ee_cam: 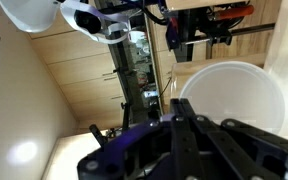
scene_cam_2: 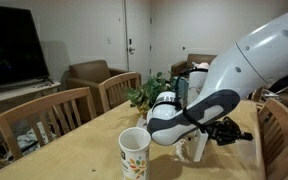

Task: Move the white lid forwards

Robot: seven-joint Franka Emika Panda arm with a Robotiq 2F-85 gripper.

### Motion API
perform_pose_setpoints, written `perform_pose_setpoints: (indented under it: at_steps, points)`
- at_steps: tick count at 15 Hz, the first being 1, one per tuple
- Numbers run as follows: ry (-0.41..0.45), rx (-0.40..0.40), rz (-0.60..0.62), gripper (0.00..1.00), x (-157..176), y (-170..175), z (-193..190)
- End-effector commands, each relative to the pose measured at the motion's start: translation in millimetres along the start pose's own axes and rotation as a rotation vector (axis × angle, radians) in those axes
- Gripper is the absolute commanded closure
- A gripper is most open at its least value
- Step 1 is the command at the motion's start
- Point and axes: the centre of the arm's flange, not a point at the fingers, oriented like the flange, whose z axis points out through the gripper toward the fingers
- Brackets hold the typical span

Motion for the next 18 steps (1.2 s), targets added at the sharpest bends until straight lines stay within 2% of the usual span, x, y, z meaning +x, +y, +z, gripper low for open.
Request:
perform_pose_setpoints:
  at_steps: [1,5,14,18]
  points:
    - [0.031,-0.045,-0.003,1.0,2.8,1.4,-7.6]
    - [0.067,-0.084,-0.009,1.0,3.1,-0.8,-6.3]
    - [0.116,-0.111,-0.046,1.0,-4.7,-13.8,-12.2]
    - [0.123,-0.099,-0.066,1.0,-6.3,-17.6,-12.3]
